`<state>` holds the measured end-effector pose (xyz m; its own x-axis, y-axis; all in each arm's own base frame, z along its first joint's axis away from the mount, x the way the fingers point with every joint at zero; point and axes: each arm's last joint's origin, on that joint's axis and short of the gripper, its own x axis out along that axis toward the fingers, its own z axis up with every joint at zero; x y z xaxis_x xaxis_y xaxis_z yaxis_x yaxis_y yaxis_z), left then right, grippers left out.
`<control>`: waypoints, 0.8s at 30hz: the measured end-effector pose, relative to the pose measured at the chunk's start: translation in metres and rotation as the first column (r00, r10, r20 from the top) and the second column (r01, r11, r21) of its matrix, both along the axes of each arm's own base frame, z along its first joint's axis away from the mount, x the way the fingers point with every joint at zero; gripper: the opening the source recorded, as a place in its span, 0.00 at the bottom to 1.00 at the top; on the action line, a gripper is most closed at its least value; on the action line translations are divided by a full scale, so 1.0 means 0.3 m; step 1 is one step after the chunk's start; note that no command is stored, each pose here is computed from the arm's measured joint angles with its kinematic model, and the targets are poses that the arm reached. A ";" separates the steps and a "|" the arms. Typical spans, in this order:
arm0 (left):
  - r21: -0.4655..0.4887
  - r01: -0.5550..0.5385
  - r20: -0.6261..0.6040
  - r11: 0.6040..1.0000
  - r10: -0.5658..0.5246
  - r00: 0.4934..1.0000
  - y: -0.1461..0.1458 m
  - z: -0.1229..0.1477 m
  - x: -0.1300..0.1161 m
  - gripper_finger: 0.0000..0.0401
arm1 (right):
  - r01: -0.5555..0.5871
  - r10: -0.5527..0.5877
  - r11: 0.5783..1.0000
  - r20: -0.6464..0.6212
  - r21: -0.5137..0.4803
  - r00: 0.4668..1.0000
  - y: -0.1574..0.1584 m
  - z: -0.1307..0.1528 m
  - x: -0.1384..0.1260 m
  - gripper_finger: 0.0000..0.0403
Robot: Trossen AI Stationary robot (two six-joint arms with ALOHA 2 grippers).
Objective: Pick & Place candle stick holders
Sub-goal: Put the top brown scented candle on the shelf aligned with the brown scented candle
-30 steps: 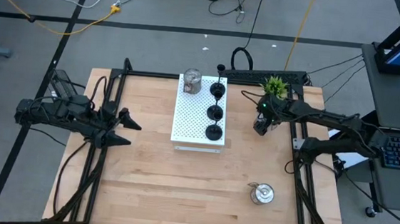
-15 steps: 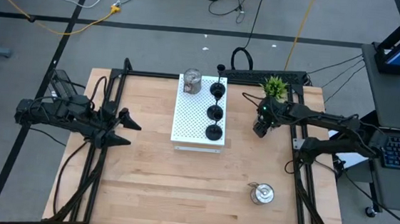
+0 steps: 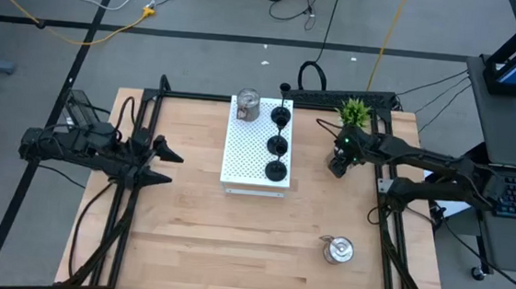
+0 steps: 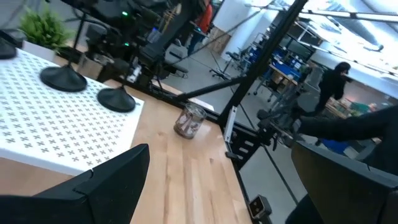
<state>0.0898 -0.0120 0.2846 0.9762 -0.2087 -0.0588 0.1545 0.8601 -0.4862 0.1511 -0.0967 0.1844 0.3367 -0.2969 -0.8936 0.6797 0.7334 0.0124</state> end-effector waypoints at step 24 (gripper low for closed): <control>-0.009 0.075 0.183 0.997 -0.072 0.980 -0.022 0.061 0.155 1.00 | -0.291 0.223 0.938 0.316 0.187 0.922 0.344 0.344 0.072 0.87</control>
